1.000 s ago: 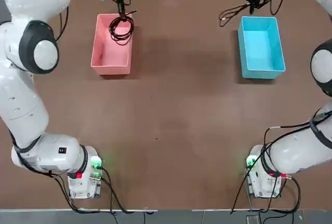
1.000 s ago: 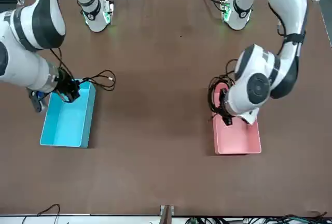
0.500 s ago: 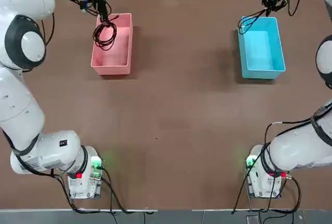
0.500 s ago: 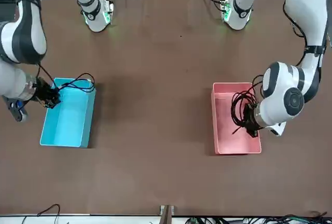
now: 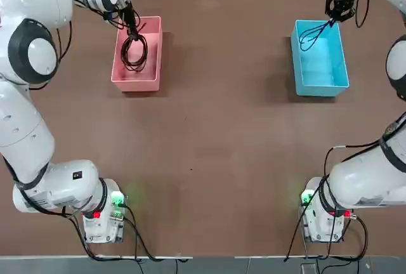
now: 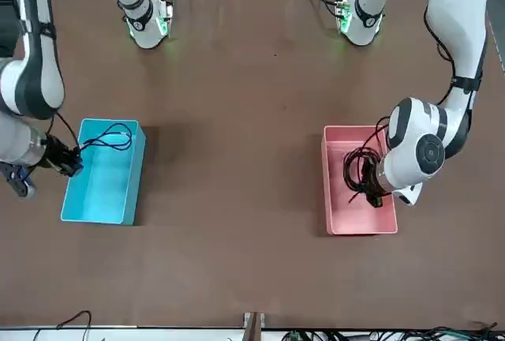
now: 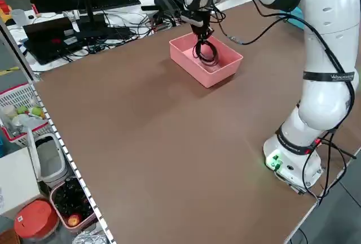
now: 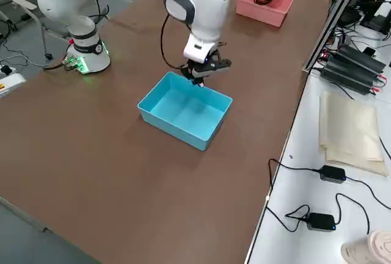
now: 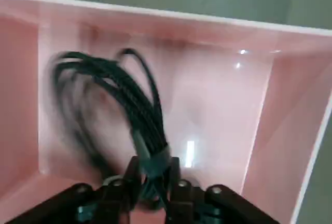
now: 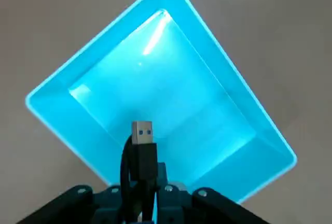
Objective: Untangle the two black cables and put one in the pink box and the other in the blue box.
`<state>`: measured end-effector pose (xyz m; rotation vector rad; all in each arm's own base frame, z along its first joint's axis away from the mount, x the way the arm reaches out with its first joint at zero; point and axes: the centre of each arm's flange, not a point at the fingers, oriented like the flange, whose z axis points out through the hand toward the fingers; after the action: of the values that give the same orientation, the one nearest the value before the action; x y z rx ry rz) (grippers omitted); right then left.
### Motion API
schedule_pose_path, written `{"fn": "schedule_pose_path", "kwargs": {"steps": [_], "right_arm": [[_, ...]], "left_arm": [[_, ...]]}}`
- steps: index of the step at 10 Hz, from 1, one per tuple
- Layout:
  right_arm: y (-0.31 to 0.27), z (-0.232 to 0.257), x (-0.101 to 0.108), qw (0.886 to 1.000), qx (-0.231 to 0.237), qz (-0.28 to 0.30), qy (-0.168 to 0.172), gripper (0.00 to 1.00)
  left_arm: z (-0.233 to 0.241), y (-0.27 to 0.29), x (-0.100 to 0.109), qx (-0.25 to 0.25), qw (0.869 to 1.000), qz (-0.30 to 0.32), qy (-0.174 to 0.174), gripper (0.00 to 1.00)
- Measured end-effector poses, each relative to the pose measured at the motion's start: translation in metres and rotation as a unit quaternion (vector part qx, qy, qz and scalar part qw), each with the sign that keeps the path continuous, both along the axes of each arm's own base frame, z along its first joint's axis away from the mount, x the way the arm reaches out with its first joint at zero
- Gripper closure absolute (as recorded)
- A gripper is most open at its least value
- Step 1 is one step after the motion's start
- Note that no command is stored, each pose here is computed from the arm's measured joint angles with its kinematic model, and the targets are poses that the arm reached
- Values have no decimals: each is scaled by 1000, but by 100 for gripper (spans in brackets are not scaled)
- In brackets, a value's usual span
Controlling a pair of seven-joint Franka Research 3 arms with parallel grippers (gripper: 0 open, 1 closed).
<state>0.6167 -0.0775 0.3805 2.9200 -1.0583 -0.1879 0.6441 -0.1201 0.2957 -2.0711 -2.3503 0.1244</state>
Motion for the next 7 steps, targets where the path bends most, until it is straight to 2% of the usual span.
{"fn": "schedule_pose_path", "kwargs": {"steps": [2,4,5,7], "right_arm": [[-6,-30,7,1000,-1,18,-1,93],[-9,-47,11,999,-1,38,-3,93],[-15,-52,12,999,0,47,-5,93],[-39,-55,9,998,3,69,-7,93]], "left_arm": [[17,-2,5,0,1000,-9,-18,34],[61,-6,8,3,999,-12,-51,5],[90,-10,5,10,998,-31,-55,0],[147,-22,-9,26,993,-105,-37,0]]}}
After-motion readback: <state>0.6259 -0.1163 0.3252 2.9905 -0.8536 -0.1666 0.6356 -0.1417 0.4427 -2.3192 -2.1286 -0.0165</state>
